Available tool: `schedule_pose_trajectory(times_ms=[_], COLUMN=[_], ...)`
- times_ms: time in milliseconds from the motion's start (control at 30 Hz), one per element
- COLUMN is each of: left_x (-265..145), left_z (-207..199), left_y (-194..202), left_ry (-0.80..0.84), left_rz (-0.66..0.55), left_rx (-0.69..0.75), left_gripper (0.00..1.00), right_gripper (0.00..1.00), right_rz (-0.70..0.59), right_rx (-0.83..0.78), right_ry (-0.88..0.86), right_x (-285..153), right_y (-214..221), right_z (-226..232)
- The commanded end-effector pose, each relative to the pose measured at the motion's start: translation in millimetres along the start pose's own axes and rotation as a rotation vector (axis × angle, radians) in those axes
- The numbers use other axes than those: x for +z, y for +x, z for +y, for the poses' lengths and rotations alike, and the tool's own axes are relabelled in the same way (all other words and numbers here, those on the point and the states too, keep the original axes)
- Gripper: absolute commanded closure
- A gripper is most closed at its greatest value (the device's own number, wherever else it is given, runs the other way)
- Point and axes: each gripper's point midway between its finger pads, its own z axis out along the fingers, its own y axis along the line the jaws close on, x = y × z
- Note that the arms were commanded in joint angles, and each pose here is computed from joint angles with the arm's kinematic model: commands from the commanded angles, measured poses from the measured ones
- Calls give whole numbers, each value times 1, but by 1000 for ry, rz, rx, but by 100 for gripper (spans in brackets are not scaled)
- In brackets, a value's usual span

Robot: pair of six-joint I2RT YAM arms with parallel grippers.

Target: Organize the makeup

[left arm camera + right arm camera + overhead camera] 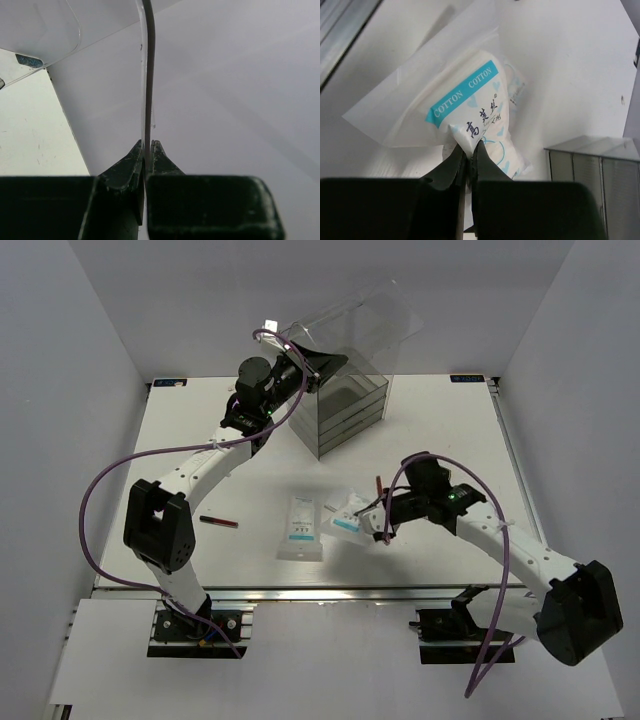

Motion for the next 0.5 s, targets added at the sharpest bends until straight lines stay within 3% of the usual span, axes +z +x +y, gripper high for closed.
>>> schedule_pose_trajectory(times_ms=[0,133,267,467], left_x=[-2,-1,-1,0], left_z=[-27,-28,-29,-30], left_y=[-25,-26,-27,-26], left_ry=[46,48,48,52], left_rz=[-68,-67,-70,-63], left_rx=[-13,-14,-10,-11], left_gripper=[100,100,100,100], right_gripper=[100,100,100,100], right_rz=[-27,17,157,196], right_rx=[62,196,312,220], right_ry=[84,282,653,941], right_x=[-12,-29,-67,-98], right_y=[-3,19,71,94], right_z=[-29,-80,-156,-235])
